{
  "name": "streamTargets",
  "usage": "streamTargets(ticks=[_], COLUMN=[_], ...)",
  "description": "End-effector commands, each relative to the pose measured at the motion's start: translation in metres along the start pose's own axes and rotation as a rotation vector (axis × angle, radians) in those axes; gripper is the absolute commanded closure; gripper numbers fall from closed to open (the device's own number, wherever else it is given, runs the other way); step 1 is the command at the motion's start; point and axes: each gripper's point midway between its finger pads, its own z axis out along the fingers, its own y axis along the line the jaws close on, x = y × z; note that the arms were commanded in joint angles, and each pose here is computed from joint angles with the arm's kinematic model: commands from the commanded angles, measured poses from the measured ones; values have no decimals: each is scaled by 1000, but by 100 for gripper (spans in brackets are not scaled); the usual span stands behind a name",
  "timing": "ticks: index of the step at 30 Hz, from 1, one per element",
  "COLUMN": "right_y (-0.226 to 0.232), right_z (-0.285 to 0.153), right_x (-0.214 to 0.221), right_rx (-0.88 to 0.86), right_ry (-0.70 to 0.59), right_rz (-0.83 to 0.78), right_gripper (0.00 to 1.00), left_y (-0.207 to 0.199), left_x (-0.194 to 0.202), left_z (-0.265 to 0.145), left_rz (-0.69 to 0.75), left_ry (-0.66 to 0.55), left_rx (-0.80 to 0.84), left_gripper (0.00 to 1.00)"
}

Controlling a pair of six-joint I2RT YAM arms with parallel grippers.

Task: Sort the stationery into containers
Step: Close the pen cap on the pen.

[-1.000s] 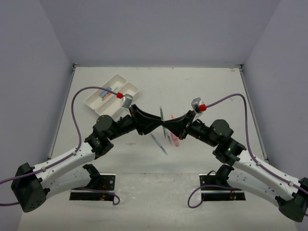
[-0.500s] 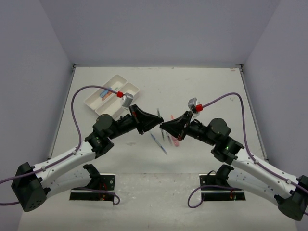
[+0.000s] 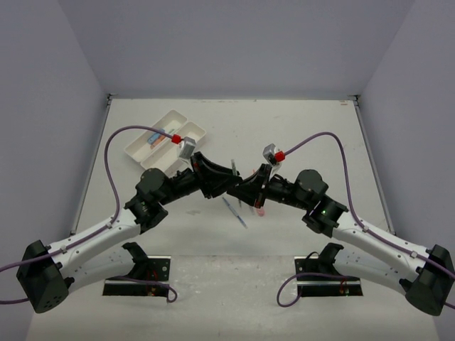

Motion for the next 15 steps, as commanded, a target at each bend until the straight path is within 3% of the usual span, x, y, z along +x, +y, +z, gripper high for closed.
streamTargets(ticks=[1,2,15], right_y=[14,13,17], right_z=[1,1,-2], right_x=[-29,-29,-17], right_rx=[-22,-15,-41], right_ry=[-60,-58,10], right_rz=[-54,-59,-78], right_gripper=[100,100,100], left_y=[-20,-21,-18], left_x=[-20,-23,-49], left_z=[2,2,1], left_rz=[61,79,162], left_ry=[-27,-29,-69], left_rx=[44,41,-46], left_gripper=[52,48,50])
